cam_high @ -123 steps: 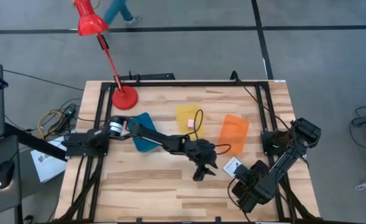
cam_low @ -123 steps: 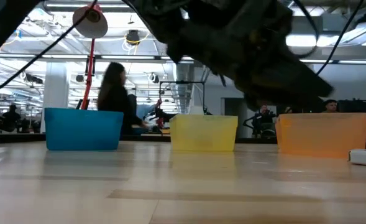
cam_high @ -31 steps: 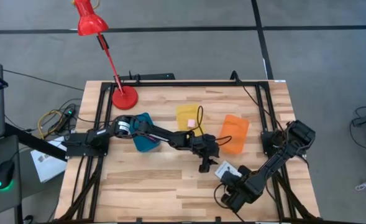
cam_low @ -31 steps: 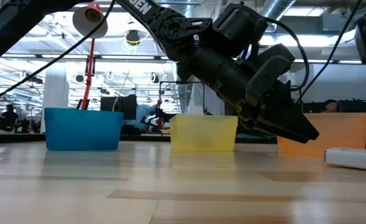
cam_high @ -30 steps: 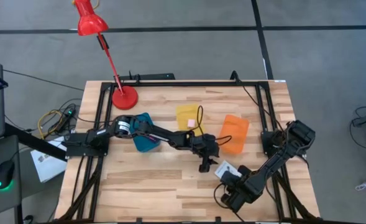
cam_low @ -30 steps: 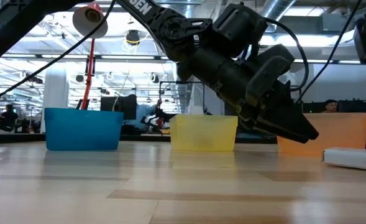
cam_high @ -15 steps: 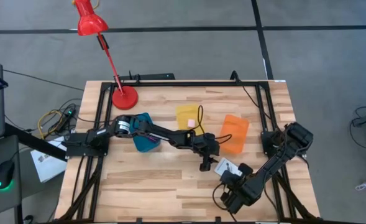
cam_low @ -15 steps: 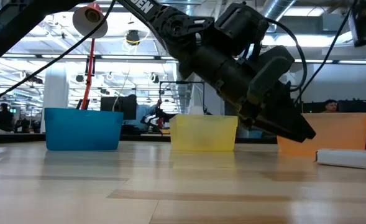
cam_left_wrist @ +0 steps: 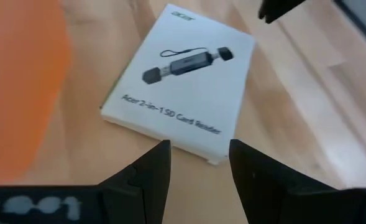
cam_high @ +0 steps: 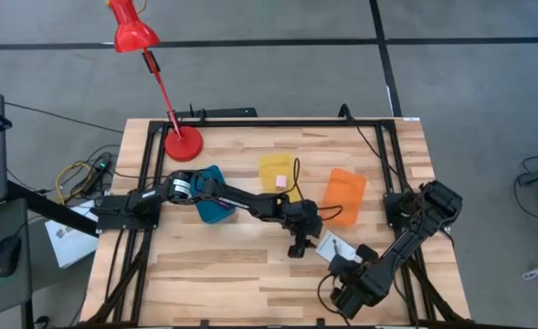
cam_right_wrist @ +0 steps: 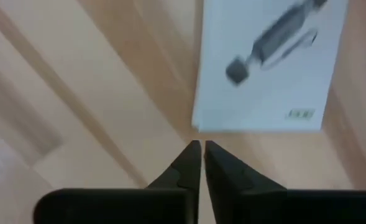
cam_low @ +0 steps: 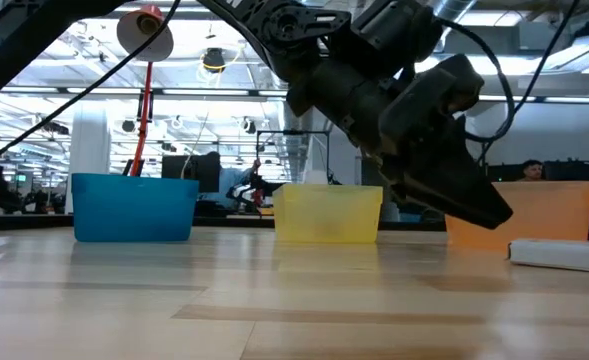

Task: Pick and place items into bin
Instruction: Put the card reader box into the orange bin

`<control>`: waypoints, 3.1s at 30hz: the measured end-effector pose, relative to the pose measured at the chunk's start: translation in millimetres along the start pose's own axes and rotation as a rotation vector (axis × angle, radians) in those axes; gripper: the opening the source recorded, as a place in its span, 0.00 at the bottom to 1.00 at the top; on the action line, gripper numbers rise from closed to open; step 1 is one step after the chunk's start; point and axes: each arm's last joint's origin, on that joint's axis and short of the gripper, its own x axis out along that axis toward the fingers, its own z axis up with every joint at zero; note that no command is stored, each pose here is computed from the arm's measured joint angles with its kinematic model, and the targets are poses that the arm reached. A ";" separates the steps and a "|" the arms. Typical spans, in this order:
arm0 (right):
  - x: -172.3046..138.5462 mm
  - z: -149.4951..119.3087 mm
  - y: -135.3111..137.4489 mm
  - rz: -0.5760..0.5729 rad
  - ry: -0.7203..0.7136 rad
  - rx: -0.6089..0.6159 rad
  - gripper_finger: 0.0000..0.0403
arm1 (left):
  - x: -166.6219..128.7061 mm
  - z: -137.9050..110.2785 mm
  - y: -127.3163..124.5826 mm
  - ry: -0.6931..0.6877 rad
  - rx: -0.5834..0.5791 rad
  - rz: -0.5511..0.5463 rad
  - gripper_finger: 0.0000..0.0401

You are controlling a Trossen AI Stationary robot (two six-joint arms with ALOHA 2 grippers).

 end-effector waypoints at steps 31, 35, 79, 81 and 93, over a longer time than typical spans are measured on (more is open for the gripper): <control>9.6 -7.5 -15.2 -0.127 0.033 0.072 0.27 | 4.9 -4.1 -13.8 0.028 0.005 -0.031 0.38; 10.0 -5.0 -14.4 -0.119 0.008 0.078 0.27 | 5.9 -4.1 -16.2 0.031 0.009 0.000 0.38; 29.3 3.9 -16.4 -0.063 -0.065 0.079 0.26 | 24.3 -5.0 -7.3 -0.006 -0.055 -0.087 0.38; 29.1 3.8 -15.9 -0.059 -0.065 0.083 0.26 | 23.4 -0.9 -8.2 -0.004 -0.056 -0.112 0.38; 28.7 0.0 -13.6 -0.041 -0.063 0.104 0.26 | 11.0 28.1 -11.1 -0.018 -0.027 -0.136 0.38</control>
